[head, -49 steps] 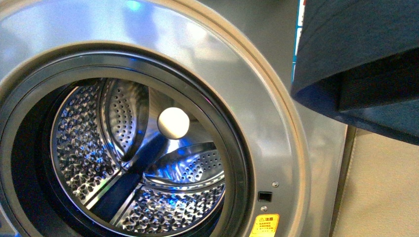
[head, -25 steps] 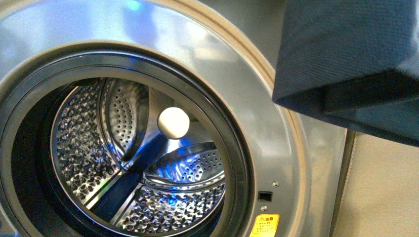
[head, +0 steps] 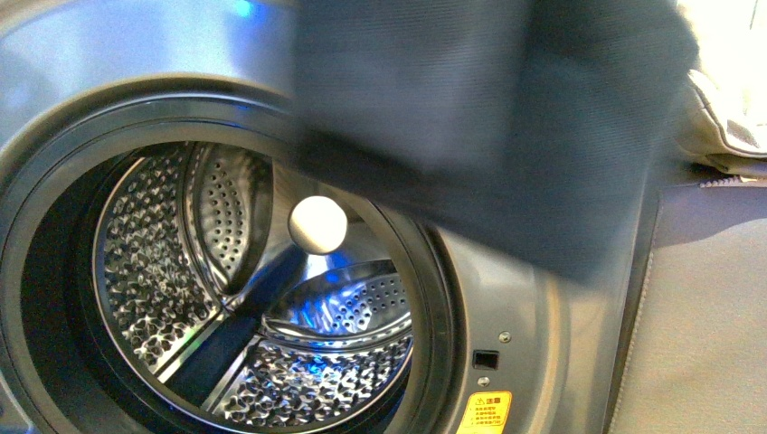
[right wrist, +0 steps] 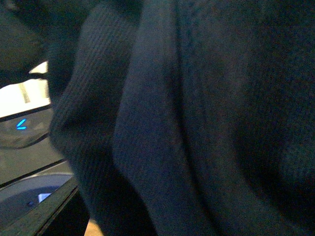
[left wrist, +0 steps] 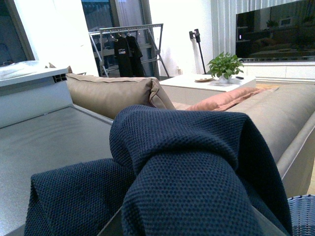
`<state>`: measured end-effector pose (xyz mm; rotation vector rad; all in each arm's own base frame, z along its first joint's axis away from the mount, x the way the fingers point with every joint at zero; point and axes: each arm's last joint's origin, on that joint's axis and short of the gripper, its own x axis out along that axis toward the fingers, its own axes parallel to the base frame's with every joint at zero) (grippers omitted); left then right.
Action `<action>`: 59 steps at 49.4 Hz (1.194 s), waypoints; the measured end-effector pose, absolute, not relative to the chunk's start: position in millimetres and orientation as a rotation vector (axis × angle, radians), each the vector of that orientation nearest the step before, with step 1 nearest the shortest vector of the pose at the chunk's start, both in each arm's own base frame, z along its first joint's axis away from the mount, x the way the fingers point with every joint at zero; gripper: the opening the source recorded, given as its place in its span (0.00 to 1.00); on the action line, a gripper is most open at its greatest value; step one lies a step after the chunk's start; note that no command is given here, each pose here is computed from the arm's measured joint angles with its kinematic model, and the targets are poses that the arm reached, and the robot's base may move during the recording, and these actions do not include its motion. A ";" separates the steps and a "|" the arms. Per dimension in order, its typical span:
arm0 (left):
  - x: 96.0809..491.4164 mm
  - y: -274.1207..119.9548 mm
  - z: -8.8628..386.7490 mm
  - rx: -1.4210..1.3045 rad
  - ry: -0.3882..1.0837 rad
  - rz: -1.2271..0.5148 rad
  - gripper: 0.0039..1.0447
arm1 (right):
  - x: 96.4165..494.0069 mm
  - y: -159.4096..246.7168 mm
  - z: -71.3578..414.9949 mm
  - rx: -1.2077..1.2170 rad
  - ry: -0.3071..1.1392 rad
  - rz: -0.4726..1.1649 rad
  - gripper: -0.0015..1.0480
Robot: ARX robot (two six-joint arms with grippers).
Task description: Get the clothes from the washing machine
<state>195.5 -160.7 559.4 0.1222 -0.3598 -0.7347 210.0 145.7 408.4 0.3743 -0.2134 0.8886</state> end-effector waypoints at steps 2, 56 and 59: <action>195.5 -160.7 559.4 0.122 -0.360 -0.734 0.17 | 213.3 147.4 409.3 0.376 -0.216 0.864 0.93; 193.8 -159.7 562.2 0.120 -0.371 -0.740 0.77 | 258.0 110.5 418.4 0.486 -0.470 0.424 0.14; 193.7 -159.6 562.5 0.119 -0.372 -0.740 0.84 | 254.9 98.8 418.6 0.492 -0.489 0.395 0.10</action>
